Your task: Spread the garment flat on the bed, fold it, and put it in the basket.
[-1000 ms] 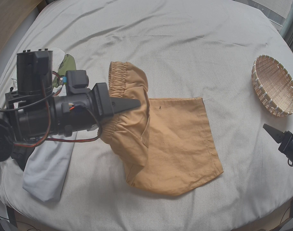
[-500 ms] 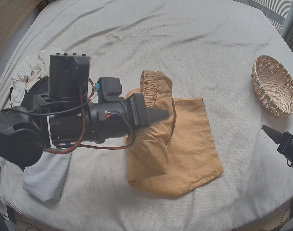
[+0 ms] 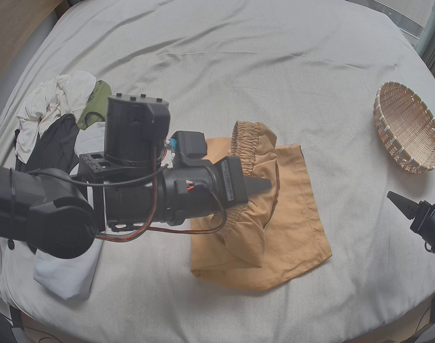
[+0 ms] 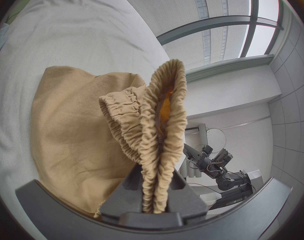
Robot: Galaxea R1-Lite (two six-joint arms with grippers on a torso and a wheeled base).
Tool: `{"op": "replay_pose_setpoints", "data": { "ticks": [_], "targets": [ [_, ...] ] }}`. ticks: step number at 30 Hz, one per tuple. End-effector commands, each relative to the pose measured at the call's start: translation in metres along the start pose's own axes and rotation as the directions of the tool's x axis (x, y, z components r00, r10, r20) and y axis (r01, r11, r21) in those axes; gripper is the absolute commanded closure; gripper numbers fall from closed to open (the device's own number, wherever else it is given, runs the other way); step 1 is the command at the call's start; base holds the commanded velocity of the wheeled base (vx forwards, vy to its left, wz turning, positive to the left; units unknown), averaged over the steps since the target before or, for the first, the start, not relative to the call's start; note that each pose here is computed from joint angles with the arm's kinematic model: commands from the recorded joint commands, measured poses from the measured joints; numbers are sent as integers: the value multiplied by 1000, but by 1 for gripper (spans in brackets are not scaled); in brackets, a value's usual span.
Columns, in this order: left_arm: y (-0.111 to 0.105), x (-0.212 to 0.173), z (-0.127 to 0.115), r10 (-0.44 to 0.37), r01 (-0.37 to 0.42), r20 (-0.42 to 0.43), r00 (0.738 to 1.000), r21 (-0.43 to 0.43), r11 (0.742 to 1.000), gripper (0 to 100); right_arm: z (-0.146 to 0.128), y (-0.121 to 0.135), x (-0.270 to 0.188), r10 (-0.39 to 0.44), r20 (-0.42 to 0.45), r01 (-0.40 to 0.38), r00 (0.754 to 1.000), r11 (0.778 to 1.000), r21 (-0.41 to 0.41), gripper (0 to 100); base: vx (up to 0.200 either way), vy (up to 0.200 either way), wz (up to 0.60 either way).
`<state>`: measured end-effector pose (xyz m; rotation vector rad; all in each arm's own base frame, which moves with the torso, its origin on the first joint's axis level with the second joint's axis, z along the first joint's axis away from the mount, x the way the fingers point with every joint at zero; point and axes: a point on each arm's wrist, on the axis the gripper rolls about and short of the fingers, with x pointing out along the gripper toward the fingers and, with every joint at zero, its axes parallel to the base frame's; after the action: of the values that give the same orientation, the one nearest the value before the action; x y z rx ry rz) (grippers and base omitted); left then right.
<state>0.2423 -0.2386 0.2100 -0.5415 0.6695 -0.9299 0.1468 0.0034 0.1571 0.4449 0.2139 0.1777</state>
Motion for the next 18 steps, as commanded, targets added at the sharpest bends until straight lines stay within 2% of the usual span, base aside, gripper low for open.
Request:
{"op": "replay_pose_setpoints", "data": {
  "ticks": [1, 8, 9, 14, 18],
  "targets": [
    [1, 6, -2, 2, -2, -9, 1000, -2, 1000, 100, -2, -1, 0, -1, -7, 1, 1000, 1000, 3, 0, 0, 0, 0],
    [5, 13, -2, 14, -14, -7, 1000, -4, 1000, 100, -3, -1, 0, -4, -12, 4, 1000, 1000, 6, 0, 0, 0, 0],
    [6, 14, -2, 17, -17, -3, 1000, -2, 1000, 0, -3, -1, 0, -2, -12, 2, 1000, 1000, 5, 0, 0, 0, 0],
    [3, 15, 1, 5, -5, 22, 1000, 7, 1000, 0, -4, -1, 0, -4, -19, 4, 1000, 1000, 6, 0, 0, 0, 0],
    [12, 21, -8, 49, -49, 4, 999, -2, 999, 0, -11, -1, 5, 8, -63, -7, 998, 1000, 11, 0, 0, 0, 0]
  ]
}}
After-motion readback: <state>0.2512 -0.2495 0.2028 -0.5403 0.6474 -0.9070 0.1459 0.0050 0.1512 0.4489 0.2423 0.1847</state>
